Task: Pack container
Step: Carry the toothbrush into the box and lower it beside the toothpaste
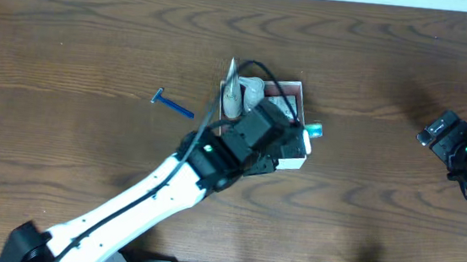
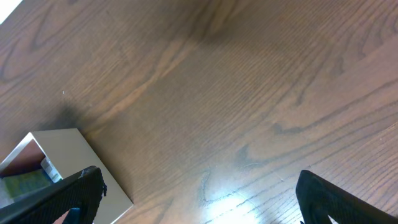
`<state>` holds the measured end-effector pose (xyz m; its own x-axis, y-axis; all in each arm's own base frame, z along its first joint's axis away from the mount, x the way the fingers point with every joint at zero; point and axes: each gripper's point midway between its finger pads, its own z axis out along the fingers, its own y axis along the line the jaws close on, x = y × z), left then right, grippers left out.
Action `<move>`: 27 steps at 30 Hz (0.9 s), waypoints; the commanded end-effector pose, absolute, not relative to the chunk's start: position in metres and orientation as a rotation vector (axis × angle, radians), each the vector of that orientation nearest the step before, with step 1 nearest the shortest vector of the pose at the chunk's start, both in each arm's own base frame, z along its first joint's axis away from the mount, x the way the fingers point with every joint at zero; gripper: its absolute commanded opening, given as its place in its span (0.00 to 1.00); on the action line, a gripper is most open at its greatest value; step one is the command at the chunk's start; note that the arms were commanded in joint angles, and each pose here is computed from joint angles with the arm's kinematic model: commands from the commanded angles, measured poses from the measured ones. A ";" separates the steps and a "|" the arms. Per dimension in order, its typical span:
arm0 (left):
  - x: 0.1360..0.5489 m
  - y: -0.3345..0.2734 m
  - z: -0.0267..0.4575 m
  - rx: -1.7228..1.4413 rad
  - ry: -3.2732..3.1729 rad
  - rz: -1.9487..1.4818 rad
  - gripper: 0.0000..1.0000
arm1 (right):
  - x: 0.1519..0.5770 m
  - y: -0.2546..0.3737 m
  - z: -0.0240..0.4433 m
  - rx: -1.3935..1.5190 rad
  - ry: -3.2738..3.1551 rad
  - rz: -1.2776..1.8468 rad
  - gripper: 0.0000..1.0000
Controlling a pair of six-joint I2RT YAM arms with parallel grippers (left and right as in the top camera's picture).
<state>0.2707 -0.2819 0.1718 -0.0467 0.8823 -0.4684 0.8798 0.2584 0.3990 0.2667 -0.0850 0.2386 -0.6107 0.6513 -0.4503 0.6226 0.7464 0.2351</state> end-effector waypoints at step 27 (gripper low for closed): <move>0.314 -0.257 0.104 1.959 1.780 0.291 0.06 | 0.266 -0.088 0.244 0.972 2.404 0.072 0.99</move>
<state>0.3115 -0.2551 0.1106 0.1414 0.9768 -0.1611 0.8722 -0.0459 0.4870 0.2667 -0.0850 0.2386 -0.6107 0.6513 -0.4503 0.6226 0.7464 0.2351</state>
